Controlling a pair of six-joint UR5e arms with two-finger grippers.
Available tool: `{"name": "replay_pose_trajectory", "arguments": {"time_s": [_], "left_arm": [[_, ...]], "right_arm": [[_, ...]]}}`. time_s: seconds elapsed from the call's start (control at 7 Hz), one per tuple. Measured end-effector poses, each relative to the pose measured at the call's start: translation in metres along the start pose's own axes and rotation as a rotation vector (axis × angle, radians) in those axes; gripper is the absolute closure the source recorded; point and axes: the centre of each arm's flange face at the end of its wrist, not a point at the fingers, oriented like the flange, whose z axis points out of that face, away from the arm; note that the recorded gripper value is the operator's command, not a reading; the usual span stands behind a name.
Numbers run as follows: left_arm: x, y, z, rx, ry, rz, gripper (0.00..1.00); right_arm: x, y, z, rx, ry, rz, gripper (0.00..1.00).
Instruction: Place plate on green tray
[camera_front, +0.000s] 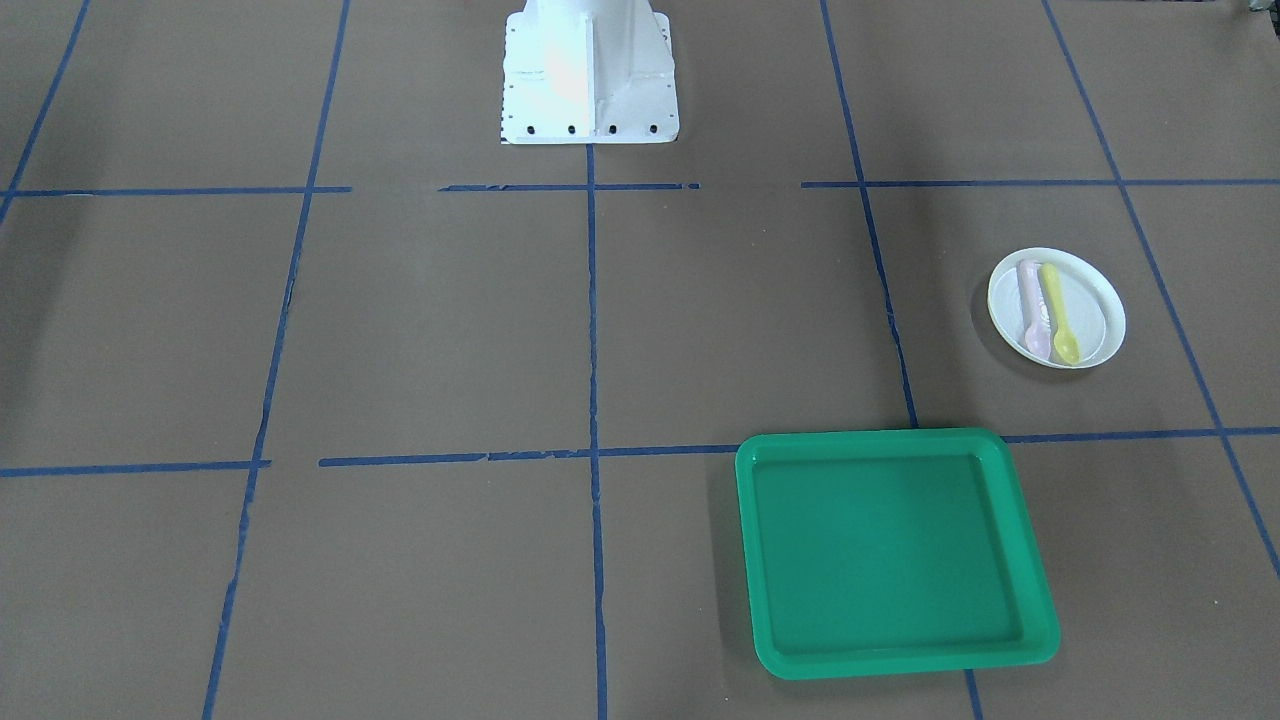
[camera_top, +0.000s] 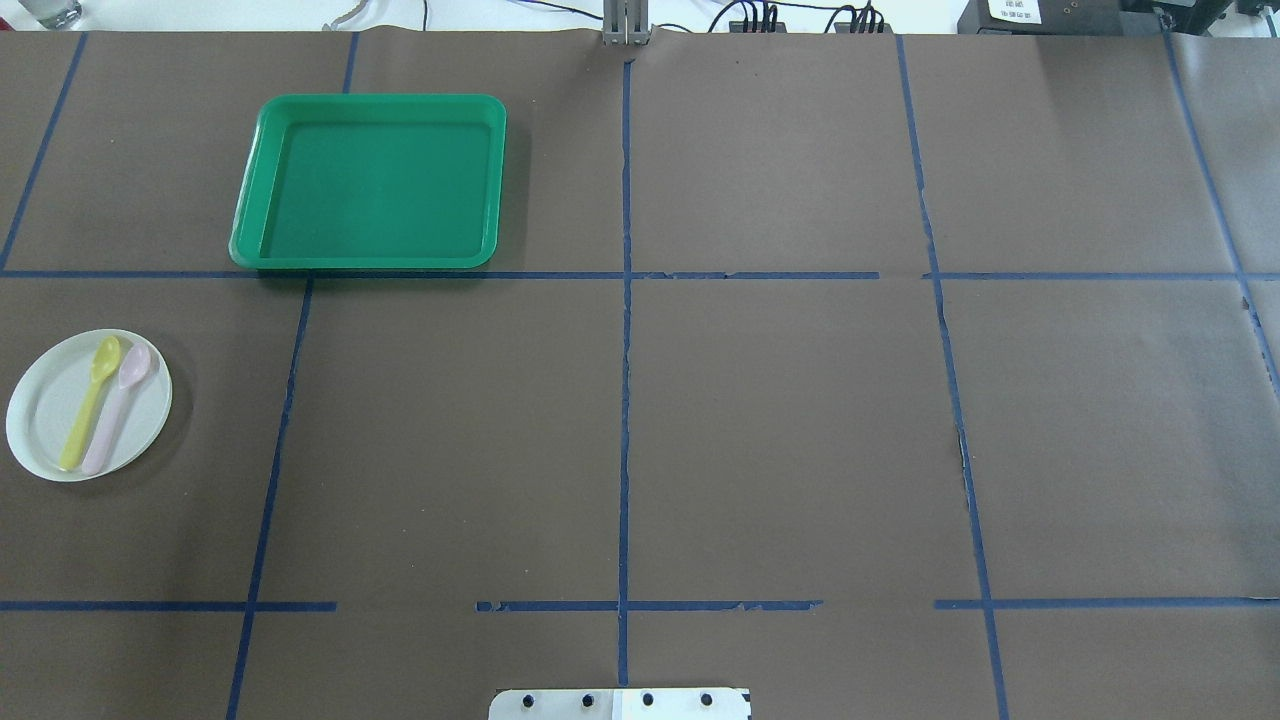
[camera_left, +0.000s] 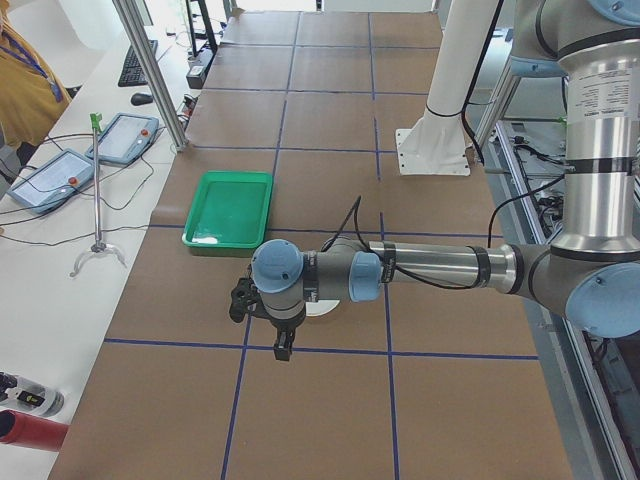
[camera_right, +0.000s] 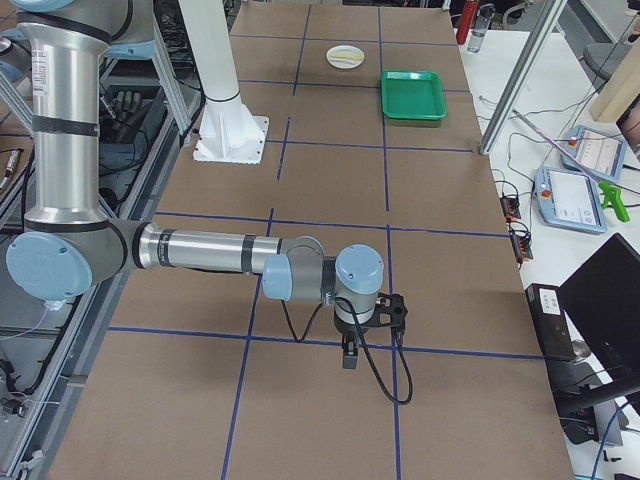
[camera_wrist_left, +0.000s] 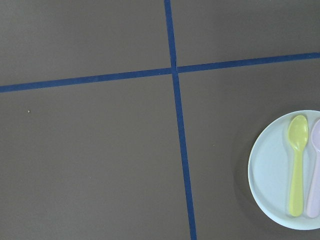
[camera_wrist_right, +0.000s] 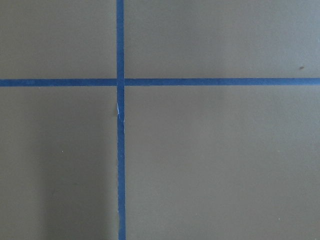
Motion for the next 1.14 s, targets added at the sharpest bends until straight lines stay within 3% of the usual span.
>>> {"name": "replay_pose_trajectory", "arguments": {"time_s": [0.29,0.71,1.14], "left_arm": [[0.010,-0.002,0.035,0.005,0.001,-0.034,0.00],[0.051,-0.007,0.120,0.045,0.005,-0.173,0.00],[0.072,0.002,0.169,0.013,0.015,-0.181,0.00]], "right_arm": [[0.000,0.000,0.000,0.000,0.000,0.000,0.00],[0.000,0.000,0.000,0.000,0.000,0.000,0.00],[0.000,0.000,0.000,0.000,0.000,0.000,0.00]]}}
